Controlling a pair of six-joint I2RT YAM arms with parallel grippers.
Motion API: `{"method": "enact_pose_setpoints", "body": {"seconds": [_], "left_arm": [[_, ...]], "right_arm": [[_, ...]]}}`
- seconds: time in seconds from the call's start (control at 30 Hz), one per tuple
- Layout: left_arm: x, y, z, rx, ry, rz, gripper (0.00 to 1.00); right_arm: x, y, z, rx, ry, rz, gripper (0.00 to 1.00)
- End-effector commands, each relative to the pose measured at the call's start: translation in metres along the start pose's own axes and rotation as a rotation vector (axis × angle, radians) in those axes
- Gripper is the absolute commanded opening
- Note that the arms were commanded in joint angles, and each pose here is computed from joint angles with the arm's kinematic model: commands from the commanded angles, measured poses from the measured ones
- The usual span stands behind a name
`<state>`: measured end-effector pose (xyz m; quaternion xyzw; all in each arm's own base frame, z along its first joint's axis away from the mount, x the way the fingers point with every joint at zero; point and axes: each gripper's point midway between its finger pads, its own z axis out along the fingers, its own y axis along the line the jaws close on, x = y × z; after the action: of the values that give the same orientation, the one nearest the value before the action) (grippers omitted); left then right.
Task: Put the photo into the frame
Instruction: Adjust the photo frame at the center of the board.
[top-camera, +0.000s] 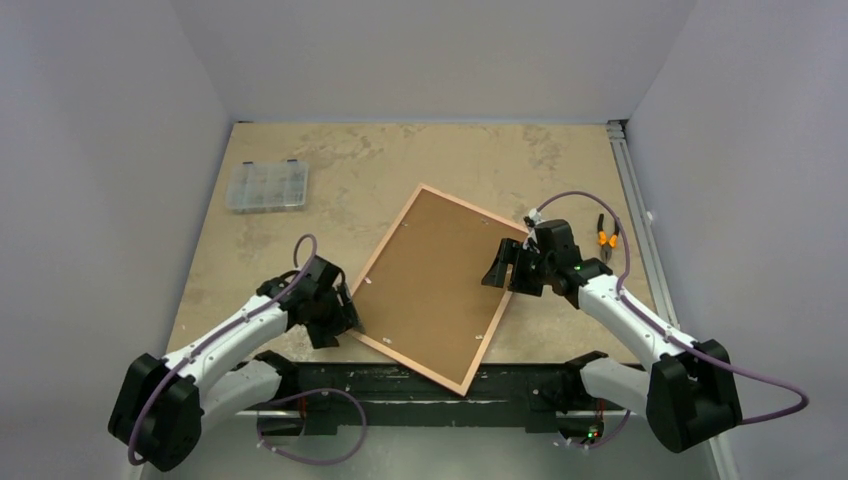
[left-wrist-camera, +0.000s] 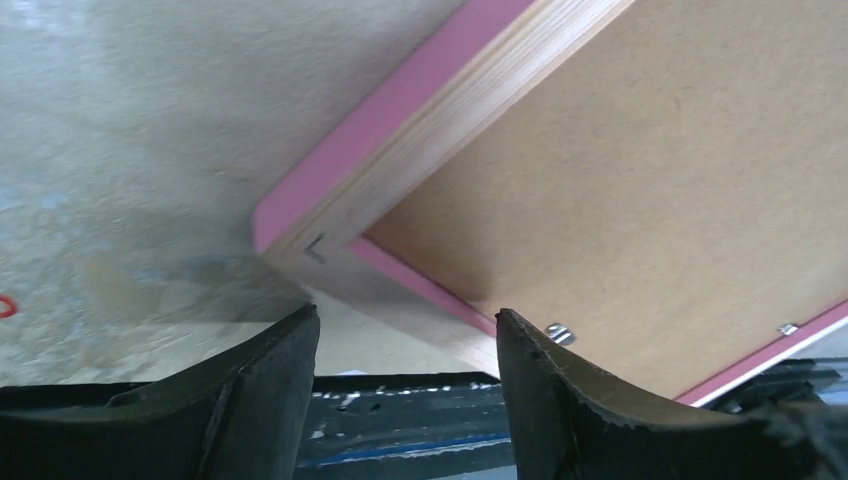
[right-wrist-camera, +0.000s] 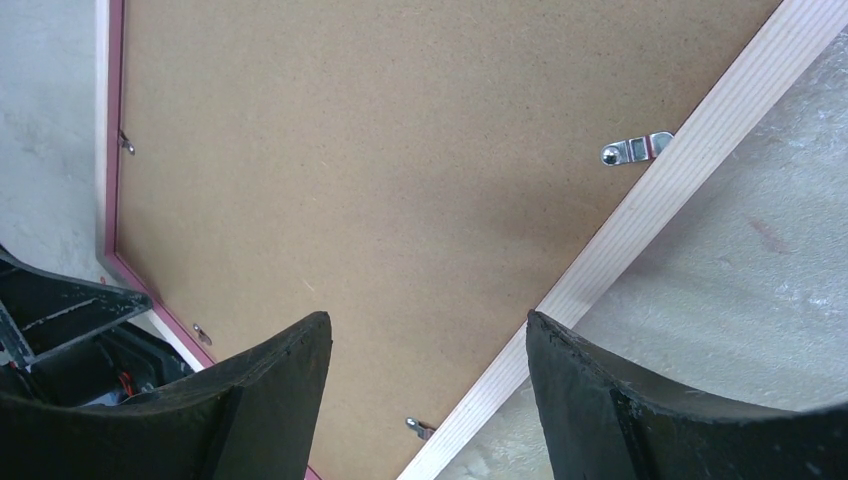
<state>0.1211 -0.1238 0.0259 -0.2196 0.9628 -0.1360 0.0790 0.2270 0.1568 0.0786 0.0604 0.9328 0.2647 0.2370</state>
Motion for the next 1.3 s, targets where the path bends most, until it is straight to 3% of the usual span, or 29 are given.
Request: {"method": "enact_pose_setpoints", "body": {"seconds": [0.0, 0.23, 0.53, 0.77, 0.9, 1.07, 1.27], "left_arm": [[-0.022, -0.027, 0.016, 0.059, -0.062, -0.032, 0.63], [-0.040, -0.034, 0.029, -0.010, -0.072, -0.005, 0.56], [-0.094, -0.058, 0.021, -0.121, -0.133, 0.201, 0.21], [-0.144, -0.092, 0.035, -0.175, -0.103, 0.378, 0.17], [-0.163, -0.106, 0.044, -0.163, -0.096, 0.388, 0.27], [-0.161, -0.115, 0.023, -0.089, -0.128, 0.371, 0.62], [-0.119, -0.123, -0.009, 0.131, -0.110, 0.301, 0.73]], "right_arm": [[-0.013, 0.013, -0.006, -0.038, -0.037, -0.033, 0.70], [-0.017, 0.017, -0.012, -0.039, -0.050, -0.035, 0.70], [-0.022, 0.017, -0.016, -0.024, -0.069, -0.036, 0.70], [-0.025, 0.011, -0.017, 0.009, -0.083, -0.039, 0.70], [-0.024, 0.006, -0.015, 0.026, -0.084, -0.039, 0.70], [-0.022, 0.001, -0.014, 0.035, -0.081, -0.039, 0.71], [-0.026, -0.011, -0.009, 0.043, -0.067, -0.017, 0.77]]}}
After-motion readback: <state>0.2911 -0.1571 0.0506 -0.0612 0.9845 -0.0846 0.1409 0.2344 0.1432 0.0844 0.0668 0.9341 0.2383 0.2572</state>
